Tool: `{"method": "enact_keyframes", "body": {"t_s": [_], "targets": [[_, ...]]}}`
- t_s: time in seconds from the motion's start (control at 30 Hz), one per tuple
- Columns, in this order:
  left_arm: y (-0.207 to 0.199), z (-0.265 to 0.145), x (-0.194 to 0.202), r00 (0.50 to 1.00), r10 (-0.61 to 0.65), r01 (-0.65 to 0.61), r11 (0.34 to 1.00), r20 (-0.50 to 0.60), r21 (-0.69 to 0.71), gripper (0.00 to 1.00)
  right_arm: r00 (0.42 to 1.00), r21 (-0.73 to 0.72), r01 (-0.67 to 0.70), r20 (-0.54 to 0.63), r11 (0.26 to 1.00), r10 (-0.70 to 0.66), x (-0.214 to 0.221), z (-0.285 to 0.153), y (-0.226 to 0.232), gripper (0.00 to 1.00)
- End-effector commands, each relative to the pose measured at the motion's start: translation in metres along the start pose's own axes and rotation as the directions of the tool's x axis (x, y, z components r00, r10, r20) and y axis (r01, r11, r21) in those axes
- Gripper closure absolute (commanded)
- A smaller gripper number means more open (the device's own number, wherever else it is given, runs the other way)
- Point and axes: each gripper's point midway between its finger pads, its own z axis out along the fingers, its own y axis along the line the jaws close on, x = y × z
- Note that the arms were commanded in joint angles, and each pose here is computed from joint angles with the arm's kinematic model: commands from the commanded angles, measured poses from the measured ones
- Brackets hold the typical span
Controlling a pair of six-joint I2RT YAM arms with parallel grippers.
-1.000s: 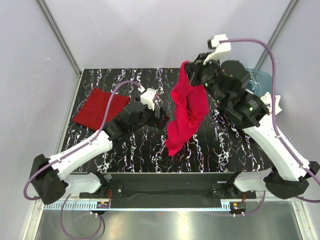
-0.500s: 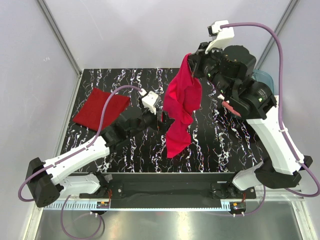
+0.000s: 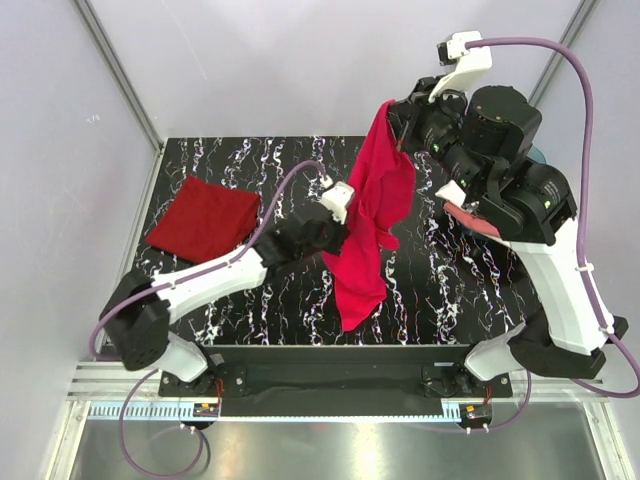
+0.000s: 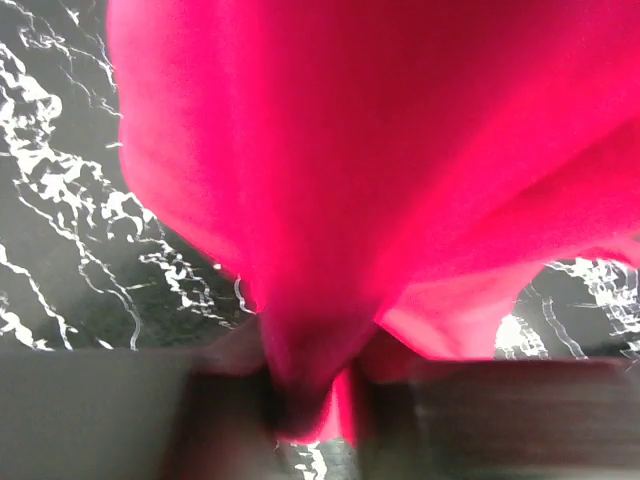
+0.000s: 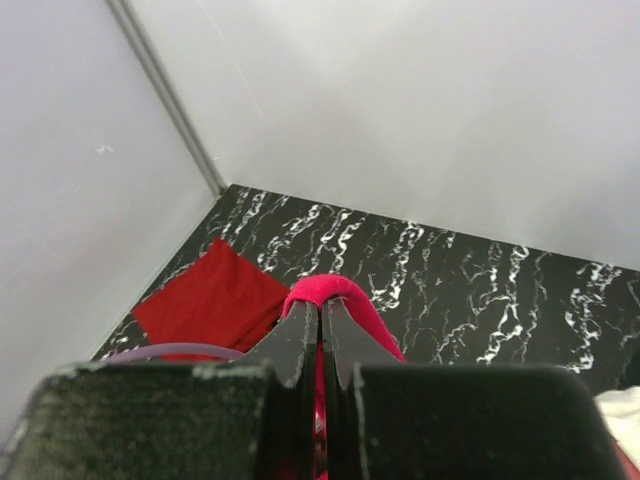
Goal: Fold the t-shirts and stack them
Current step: Flatten the tshirt out
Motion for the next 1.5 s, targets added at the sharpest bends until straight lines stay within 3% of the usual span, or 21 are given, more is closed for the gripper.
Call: {"method": "enact_keyframes", "body": {"t_s": [0.0,0.07,0.13,0.2,0.23,0.27,0.37,0.47,0.6,0.67,0.7,0.73,0.77,0.8,0.83,0.87,0.9,0.93,1.1,1.3,1.47], "targets": [[0.006,0.010,-0.022,0.999,-0.024,0.025,0.998,0.024,-0.049,1.00,0.994,0.073,-0.018,0.111,0.997,0.010,-0.032,-0.021,-0.018,1.00],[0.021,0.003,-0.023,1.000,-0.023,0.024,0.991,0.011,-0.130,1.00,0.992,0.164,-0.028,0.128,0.986,0.007,-0.028,-0.022,-0.035,1.00],[0.016,-0.020,-0.039,0.998,-0.019,0.025,0.994,0.054,-0.104,1.00,0.990,0.220,-0.036,0.140,0.975,0.005,-0.024,-0.031,-0.049,1.00],[-0.006,-0.039,-0.042,0.997,0.013,-0.014,1.000,0.077,0.011,1.00,0.976,0.270,-0.082,0.217,0.959,0.022,-0.038,-0.053,-0.064,1.00],[-0.044,-0.059,-0.051,0.994,0.029,-0.048,0.984,0.108,0.173,1.00,0.978,0.291,-0.075,0.206,0.954,0.015,-0.026,-0.052,-0.069,1.00],[-0.065,-0.069,-0.052,0.992,0.051,-0.077,0.967,0.112,0.241,1.00,0.966,0.298,-0.106,0.258,0.949,0.027,-0.036,-0.058,-0.073,1.00],[-0.125,-0.087,-0.048,0.981,0.153,-0.185,0.916,0.117,0.355,1.00,0.937,0.287,-0.157,0.344,0.945,0.051,-0.049,-0.085,-0.082,1.00],[-0.153,-0.096,-0.048,0.978,0.172,-0.206,0.859,0.114,0.470,1.00,0.934,0.285,-0.160,0.354,0.945,0.051,-0.051,-0.092,-0.084,1.00],[-0.130,-0.102,-0.062,0.981,0.136,-0.183,0.887,0.139,0.424,1.00,0.941,0.318,-0.136,0.338,0.938,0.022,-0.047,-0.091,-0.089,1.00],[-0.082,-0.100,-0.070,0.994,-0.023,-0.022,0.916,0.107,0.400,1.00,0.945,0.341,-0.122,0.328,0.932,0.004,-0.043,-0.087,-0.091,1.00],[-0.063,-0.098,-0.081,0.986,-0.102,0.044,0.919,0.130,0.392,0.97,0.947,0.350,-0.118,0.322,0.929,-0.001,-0.042,-0.085,-0.092,1.00],[-0.013,-0.089,-0.085,0.971,-0.191,0.141,0.945,0.147,0.294,0.88,0.948,0.363,-0.117,0.319,0.924,-0.005,-0.041,-0.085,-0.094,1.00],[0.008,-0.078,-0.072,0.958,-0.262,0.231,0.947,0.121,0.223,0.54,0.953,0.369,-0.106,0.303,0.923,-0.012,-0.036,-0.078,-0.093,1.00],[0.032,-0.067,-0.058,0.953,-0.292,0.282,0.953,0.086,0.112,0.32,0.954,0.374,-0.105,0.301,0.921,-0.013,-0.037,-0.077,-0.093,1.00],[0.074,-0.059,-0.049,0.941,-0.322,0.333,0.938,0.107,-0.103,0.19,0.959,0.383,-0.094,0.282,0.919,-0.019,-0.032,-0.074,-0.094,1.00],[0.087,-0.057,-0.057,0.933,-0.342,0.357,0.918,0.111,-0.173,0.16,0.965,0.391,-0.083,0.260,0.917,-0.024,-0.026,-0.066,-0.093,1.00],[0.099,-0.044,-0.028,0.934,-0.356,0.346,0.902,0.010,-0.259,0.11,0.969,0.401,-0.074,0.245,0.913,-0.030,-0.023,-0.063,-0.093,1.00],[0.109,-0.043,-0.025,0.935,-0.356,0.340,0.888,0.004,-0.311,0.05,0.974,0.407,-0.064,0.226,0.911,-0.032,-0.017,-0.060,-0.093,1.00],[0.085,-0.043,-0.028,0.953,-0.301,0.300,0.936,0.025,-0.186,0.01,0.991,0.424,-0.004,0.125,0.905,-0.054,0.018,-0.036,-0.091,1.00],[0.031,-0.061,-0.047,0.985,-0.133,0.139,0.989,0.109,-0.049,0.01,0.997,0.438,0.045,0.033,0.898,-0.066,0.058,-0.018,-0.093,1.00],[-0.007,-0.043,-0.032,0.998,-0.017,0.015,0.999,0.055,0.042,0.04,0.998,0.461,0.063,-0.012,0.885,-0.065,0.078,-0.010,-0.101,1.00]]}}
